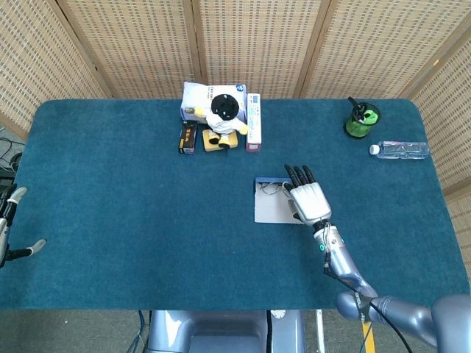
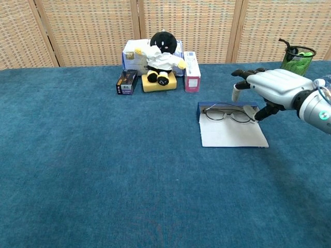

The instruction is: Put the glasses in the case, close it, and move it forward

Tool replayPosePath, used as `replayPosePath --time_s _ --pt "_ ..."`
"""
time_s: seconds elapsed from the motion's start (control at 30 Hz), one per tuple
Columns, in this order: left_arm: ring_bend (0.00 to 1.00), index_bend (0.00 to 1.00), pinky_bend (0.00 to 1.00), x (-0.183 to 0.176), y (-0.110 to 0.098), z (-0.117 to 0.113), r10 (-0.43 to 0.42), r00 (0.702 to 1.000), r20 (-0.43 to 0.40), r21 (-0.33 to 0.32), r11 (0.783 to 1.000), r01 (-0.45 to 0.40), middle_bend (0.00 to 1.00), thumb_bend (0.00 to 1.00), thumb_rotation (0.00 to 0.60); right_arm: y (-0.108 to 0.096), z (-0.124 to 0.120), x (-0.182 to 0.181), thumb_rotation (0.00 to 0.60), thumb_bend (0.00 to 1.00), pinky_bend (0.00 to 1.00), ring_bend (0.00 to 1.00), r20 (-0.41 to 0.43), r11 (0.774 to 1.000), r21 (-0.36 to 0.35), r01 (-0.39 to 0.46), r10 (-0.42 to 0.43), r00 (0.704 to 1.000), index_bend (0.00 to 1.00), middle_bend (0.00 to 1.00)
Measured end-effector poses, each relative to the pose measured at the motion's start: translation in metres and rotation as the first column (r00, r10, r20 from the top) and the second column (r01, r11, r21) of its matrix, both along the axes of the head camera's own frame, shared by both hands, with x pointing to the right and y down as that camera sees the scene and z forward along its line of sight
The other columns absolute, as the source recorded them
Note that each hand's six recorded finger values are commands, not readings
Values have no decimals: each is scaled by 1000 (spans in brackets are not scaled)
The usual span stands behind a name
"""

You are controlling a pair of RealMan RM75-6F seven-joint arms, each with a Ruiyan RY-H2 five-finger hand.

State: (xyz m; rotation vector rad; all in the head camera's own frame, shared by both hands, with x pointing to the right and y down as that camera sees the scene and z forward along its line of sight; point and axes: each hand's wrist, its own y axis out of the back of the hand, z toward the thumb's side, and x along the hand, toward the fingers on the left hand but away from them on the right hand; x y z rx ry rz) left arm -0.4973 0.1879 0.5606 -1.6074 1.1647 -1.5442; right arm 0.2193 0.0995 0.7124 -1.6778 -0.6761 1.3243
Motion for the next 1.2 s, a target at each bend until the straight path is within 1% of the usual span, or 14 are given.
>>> replayPosePath --time_s 0.17,0.23,0.6,1.2 --pt "0 0 0 0 0 1 -1 1000 4 -4 1000 1 0 0 600 -14 7 -3 600 620 0 0 -21 999 5 -33 34 999 341 0" --pt "0 0 0 0 0 1 -2 1000 5 -3 1000 2 0 0 600 -16 10 -6 600 620 0 0 -29 999 3 -34 34 999 344 0" --pt "0 0 0 -3 -2 1 -11 1000 3 -3 1000 11 0 0 600 -17 24 -16 600 620 0 0 -66 1000 -11 -29 28 997 348 0" --pt "0 0 0 -4 -2 0 -14 1000 0 0 1000 14 0 0 600 -9 31 -31 600 620 0 0 -76 1000 -21 1 -3 997 356 0"
